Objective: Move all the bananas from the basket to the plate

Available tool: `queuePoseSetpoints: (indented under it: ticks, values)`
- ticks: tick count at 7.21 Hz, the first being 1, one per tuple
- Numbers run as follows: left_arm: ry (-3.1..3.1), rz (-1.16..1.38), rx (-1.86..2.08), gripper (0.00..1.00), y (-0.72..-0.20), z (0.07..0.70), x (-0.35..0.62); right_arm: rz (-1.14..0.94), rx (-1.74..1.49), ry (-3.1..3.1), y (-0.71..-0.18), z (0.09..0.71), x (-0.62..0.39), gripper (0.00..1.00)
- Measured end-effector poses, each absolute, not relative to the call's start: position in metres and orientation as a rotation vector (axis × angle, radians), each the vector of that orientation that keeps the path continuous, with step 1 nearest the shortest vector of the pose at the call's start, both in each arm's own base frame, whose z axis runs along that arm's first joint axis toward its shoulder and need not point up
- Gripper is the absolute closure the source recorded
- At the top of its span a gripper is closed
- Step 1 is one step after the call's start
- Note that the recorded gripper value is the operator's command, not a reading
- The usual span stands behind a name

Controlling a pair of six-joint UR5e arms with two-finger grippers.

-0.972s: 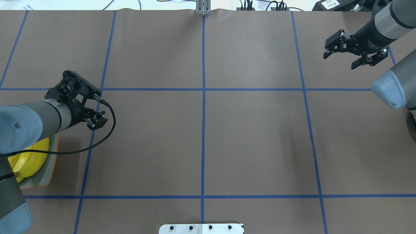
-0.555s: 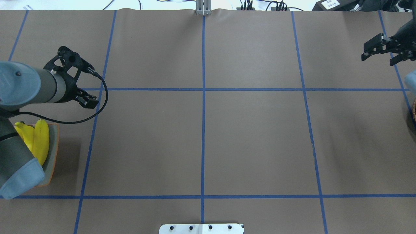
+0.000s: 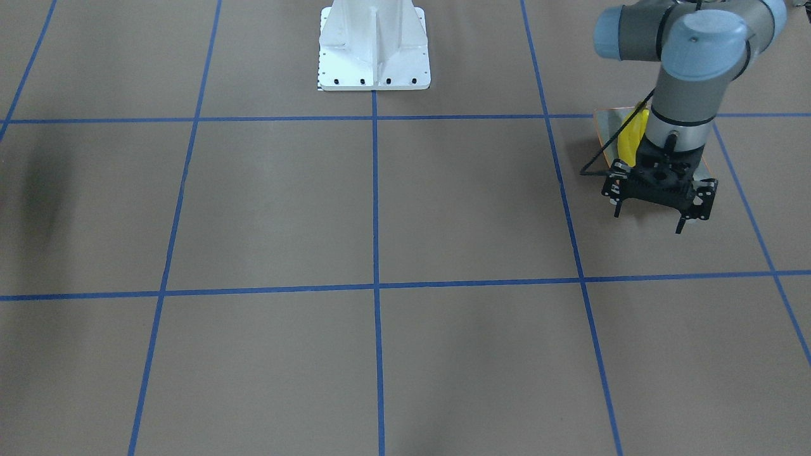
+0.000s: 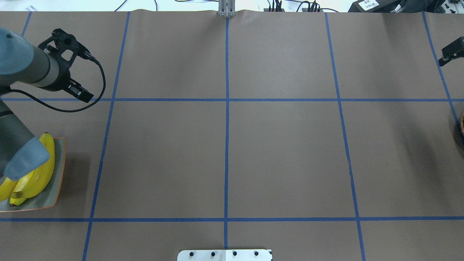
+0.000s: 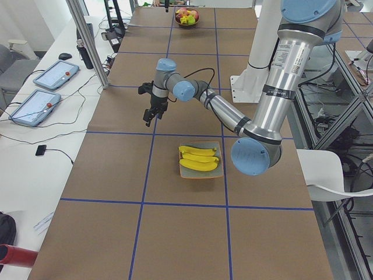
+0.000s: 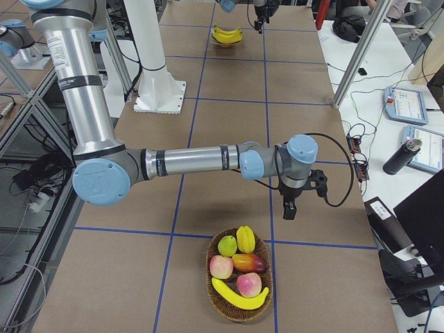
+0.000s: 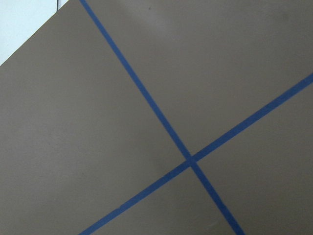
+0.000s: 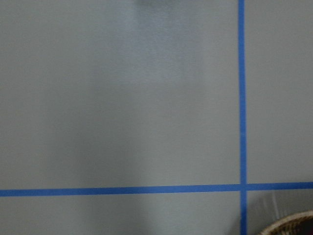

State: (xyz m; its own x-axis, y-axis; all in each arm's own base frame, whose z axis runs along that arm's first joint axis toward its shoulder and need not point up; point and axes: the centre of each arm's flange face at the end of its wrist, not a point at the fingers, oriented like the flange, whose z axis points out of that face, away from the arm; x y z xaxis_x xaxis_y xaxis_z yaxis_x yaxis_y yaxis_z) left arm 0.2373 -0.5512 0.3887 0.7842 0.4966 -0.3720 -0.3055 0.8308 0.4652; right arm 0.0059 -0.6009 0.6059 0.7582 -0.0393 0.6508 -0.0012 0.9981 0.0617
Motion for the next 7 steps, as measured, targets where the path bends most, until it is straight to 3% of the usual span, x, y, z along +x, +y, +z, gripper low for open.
queuePoseSetpoints:
  ticks: [7]
  values:
    - [0.522,0.491,0.373,0.01,-0.573,0.412,0.21,-0.201,-0.003,-0.632,-0.567,0.743,0.1,0.0]
